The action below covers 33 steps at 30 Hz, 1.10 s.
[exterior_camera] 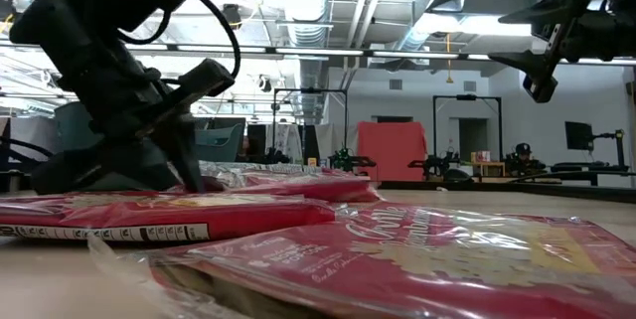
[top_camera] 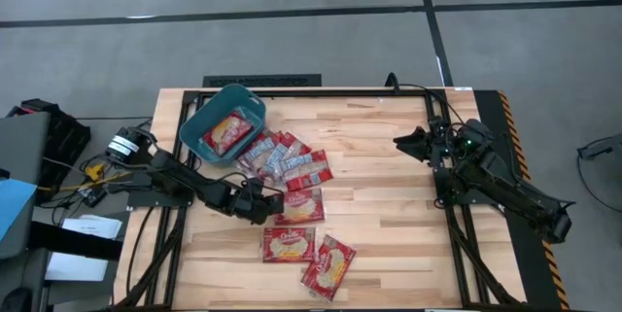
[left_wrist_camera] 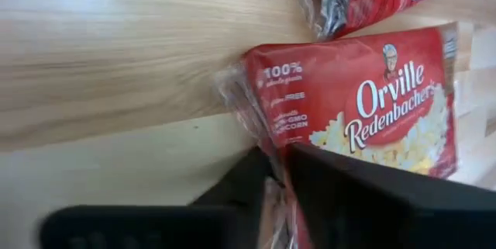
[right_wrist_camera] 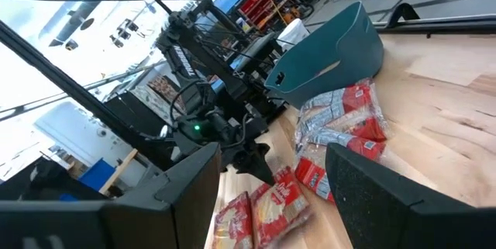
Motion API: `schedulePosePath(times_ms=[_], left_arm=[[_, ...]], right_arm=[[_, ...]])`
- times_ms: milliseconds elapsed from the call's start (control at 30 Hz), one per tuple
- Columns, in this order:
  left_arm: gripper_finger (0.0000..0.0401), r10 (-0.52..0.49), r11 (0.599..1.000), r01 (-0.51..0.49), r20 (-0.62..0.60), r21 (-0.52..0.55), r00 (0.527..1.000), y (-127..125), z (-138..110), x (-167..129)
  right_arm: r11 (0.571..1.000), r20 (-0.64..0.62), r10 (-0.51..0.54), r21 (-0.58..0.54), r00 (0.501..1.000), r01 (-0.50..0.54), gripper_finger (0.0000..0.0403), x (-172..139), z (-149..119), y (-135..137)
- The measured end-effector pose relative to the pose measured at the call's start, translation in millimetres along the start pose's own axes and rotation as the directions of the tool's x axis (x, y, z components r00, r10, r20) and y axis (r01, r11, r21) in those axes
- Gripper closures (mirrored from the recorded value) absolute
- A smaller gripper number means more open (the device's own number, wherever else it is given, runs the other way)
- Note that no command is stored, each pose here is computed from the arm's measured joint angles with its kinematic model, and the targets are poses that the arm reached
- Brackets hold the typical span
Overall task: Sort popcorn bags into baskets
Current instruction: Put the popcorn bag into the green bin
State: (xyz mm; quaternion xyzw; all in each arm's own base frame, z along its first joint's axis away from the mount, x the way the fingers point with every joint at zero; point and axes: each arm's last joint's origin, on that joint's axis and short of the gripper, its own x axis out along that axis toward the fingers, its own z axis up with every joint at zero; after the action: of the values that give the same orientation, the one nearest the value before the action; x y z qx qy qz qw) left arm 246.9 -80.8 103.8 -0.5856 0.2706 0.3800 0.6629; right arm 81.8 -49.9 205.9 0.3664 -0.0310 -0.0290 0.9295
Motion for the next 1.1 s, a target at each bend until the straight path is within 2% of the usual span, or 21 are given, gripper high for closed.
schedulePosePath(times_ms=[67, 200, 467, 667, 900, 1100], left_arm=[[0.039, -0.014, 0.999, 0.014, 0.005, -0.031, 1.0, -0.5, -0.9, 3.9], [0.0399, -0.077, 0.994, 0.075, -0.022, -0.074, 0.997, -6.2, -2.4, 5.1], [0.0401, -0.253, 0.961, 0.251, -0.002, -0.113, 0.967, -37.9, 1.9, -24.3], [0.0401, -0.319, 0.94, 0.326, 0.077, -0.106, 0.945, -53.7, 9.3, -47.0], [0.0401, -0.4, 0.894, 0.432, 0.226, -0.115, 0.888, -63.1, 21.8, -72.2], [0.0401, -0.45, 0.863, 0.496, 0.299, -0.099, 0.842, -67.8, 32.3, -91.5]], right_arm=[[1.0, -0.005, 0.001, 0.003, 1.0, -0.001, 0.0143, 0.2, -0.5, 0.1], [1.0, -0.016, 0.01, 0.009, 1.0, -0.01, 0.0143, 0.6, -1.4, 0.6], [1.0, -0.026, 0.02, 0.004, 0.999, -0.02, 0.0143, 1.4, -2.3, 1.5], [1.0, -0.025, 0.019, 0.003, 1.0, -0.019, 0.0143, 1.4, -2.3, 1.5], [1.0, -0.02, 0.013, 0.003, 1.0, -0.013, 0.0143, 1.4, -2.2, 1.3], [1.0, -0.019, 0.011, 0.004, 1.0, -0.011, 0.0143, 1.4, -2.2, 1.2]])
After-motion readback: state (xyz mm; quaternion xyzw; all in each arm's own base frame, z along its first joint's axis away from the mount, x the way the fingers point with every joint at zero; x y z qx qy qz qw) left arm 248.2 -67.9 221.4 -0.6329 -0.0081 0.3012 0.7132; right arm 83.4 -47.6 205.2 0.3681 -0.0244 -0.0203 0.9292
